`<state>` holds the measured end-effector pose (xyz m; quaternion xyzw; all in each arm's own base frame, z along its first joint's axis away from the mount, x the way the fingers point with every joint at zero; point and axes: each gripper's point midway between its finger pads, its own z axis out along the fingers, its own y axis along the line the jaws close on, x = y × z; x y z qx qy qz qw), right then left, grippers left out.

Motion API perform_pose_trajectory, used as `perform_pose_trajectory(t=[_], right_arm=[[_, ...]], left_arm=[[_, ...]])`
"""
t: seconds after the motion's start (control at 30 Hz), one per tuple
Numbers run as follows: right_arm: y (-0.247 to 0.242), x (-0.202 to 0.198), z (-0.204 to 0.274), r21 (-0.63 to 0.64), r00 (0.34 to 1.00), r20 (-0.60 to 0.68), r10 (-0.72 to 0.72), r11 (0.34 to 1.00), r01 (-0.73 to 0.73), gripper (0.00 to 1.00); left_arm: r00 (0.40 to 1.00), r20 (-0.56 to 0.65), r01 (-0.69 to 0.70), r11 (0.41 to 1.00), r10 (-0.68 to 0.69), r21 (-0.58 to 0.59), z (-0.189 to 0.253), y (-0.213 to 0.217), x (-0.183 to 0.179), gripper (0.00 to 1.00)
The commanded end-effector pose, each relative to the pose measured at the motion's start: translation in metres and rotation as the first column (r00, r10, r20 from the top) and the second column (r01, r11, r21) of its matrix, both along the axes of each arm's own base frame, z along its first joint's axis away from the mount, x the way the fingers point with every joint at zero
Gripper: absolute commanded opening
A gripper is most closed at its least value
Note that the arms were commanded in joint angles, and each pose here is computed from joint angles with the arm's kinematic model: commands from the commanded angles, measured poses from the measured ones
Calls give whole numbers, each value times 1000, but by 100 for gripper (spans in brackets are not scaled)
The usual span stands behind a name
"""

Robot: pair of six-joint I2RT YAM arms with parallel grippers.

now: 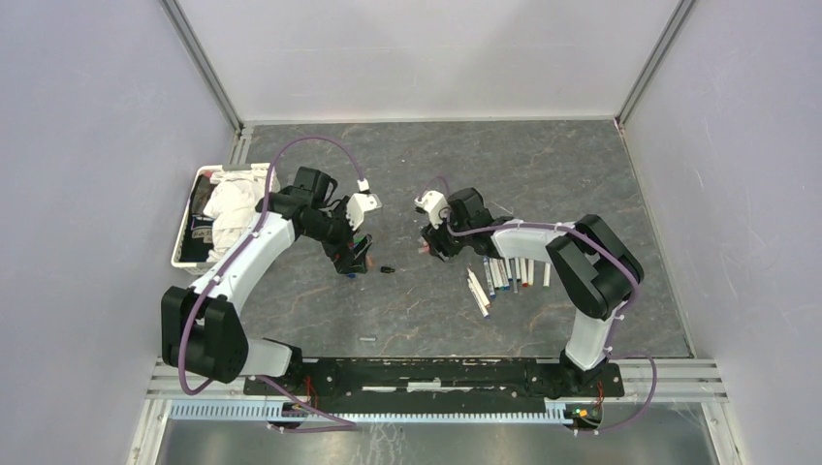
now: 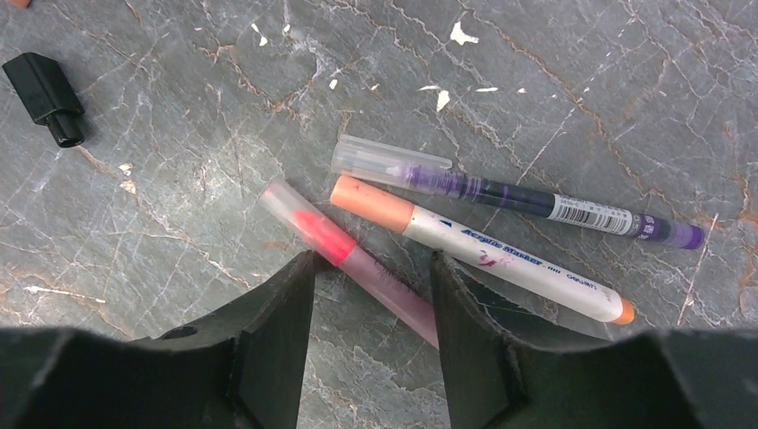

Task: Open the pen caps
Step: Pick up the pen from the center of the board.

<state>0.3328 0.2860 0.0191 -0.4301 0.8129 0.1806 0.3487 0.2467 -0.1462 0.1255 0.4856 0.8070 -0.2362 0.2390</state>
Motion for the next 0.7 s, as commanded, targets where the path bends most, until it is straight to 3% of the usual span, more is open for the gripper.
perform_pose_trajectory(t=[0.0, 0.27, 0.37, 0.67], right_arm=[[-5, -7, -5, 8, 1000, -7, -7, 1000, 7, 52], [-27, -24, -4, 5, 998, 23, -58, 998, 58, 31], [-30, -29, -2, -3, 998, 62, -26, 1000, 26, 27], [-11, -46, 2, 33, 990, 79, 117, 992, -120, 0]], left_arm=[[1000, 26, -2, 999, 4, -53, 20, -7, 5, 100], [1000, 16, 9, 997, -8, -75, 26, -11, 4, 100], [1000, 15, 21, 996, -20, -86, 29, -13, 2, 99], [999, 19, 30, 995, -29, -98, 38, -14, 2, 98]])
